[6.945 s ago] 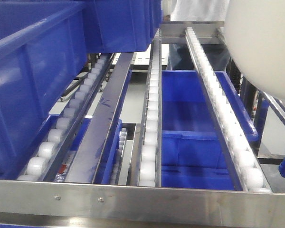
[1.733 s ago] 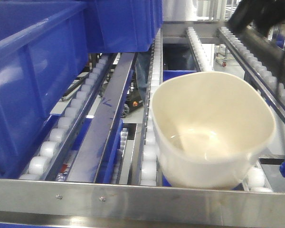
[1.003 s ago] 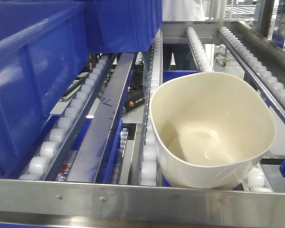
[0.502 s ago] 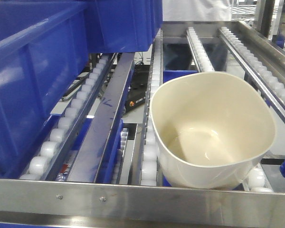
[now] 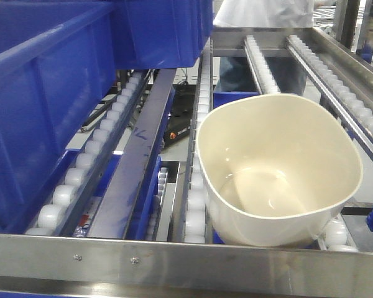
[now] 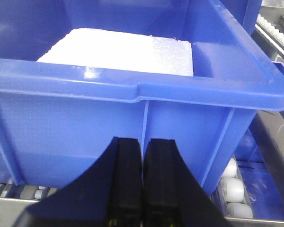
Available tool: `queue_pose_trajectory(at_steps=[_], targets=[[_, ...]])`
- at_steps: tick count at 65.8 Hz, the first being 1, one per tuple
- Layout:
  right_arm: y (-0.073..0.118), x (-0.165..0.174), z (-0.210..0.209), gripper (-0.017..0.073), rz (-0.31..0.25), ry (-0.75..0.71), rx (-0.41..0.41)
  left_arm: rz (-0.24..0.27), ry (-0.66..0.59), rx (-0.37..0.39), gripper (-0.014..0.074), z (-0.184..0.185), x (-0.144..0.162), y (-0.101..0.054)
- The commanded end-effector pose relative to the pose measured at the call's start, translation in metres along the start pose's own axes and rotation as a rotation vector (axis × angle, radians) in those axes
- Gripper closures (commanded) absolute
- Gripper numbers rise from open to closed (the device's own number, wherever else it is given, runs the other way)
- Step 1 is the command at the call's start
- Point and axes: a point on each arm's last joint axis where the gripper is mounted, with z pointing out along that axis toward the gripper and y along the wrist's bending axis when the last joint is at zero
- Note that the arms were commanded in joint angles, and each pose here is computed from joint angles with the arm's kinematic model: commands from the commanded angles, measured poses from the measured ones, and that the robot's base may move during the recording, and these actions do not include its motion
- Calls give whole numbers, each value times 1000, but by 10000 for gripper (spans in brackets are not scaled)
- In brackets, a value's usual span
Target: Move white bin to right shelf second layer
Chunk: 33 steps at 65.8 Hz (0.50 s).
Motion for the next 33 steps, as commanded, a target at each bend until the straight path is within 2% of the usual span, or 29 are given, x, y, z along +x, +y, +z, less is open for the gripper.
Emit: queue_pose_trajectory(at_steps=[1,14,33], targets=[[-1,1,-7,503,-12,-109,14,-12,-82,4,509,0,0,0],[-3,37,-15,503,-12,-153,25,-12,-82,4,509,0,0,0],[-3,45,-17,503,-14,-229,13,-12,-82,4,509,0,0,0]])
